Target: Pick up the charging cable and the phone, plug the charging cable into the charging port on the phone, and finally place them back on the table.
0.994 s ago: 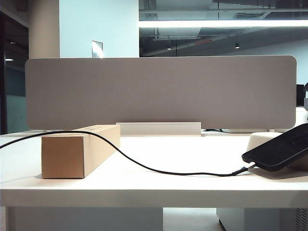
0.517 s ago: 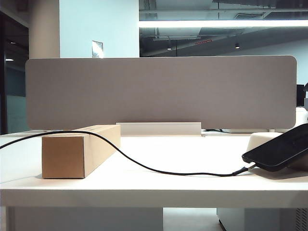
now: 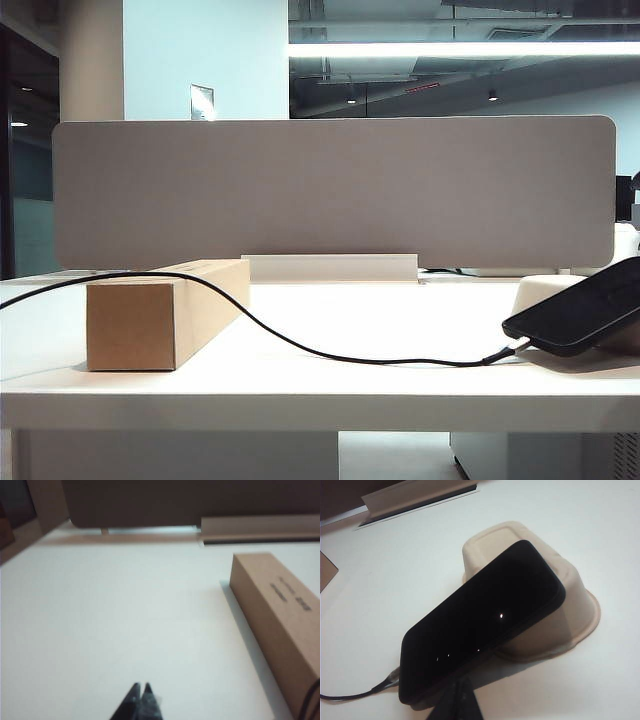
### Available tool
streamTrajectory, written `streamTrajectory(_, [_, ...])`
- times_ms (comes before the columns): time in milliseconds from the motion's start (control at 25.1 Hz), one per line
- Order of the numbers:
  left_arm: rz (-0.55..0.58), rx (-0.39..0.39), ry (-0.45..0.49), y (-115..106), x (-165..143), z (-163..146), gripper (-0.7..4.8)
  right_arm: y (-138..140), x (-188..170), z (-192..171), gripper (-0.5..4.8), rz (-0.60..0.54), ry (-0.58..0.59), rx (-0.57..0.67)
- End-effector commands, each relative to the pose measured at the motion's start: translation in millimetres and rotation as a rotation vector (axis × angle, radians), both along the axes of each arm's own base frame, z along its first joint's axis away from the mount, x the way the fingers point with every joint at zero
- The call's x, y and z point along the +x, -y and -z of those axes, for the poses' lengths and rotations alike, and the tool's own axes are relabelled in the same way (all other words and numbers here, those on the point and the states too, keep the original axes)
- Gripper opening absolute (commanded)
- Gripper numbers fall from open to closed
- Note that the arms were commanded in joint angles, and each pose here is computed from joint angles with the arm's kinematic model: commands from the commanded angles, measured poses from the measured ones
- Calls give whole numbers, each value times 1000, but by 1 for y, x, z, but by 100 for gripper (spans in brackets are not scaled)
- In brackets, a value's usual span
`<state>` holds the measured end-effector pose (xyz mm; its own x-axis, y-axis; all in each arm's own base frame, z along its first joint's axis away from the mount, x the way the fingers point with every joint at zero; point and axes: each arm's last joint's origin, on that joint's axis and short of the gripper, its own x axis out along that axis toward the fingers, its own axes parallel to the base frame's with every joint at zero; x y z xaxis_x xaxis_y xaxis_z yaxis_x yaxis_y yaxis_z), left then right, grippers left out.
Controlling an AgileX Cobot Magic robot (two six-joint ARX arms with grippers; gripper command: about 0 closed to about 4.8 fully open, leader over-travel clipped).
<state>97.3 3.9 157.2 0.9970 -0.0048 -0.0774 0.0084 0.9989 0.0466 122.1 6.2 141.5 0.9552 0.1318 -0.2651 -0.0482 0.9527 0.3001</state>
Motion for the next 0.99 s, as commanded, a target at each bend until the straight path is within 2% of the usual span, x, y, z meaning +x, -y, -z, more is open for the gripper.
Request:
streamTrajectory(40, [5,1,16,0,0,-2,-6,0,0,1,-1,1,5,-3])
streamTrajectory(915, [5,-6,15,0,0,-2,-6,1,-1,1,-1,8,6,-5])
streamTrajectory(994, [5,-6,15,0,0,-2,-6,2,-2,-1,-1,18,23,-40])
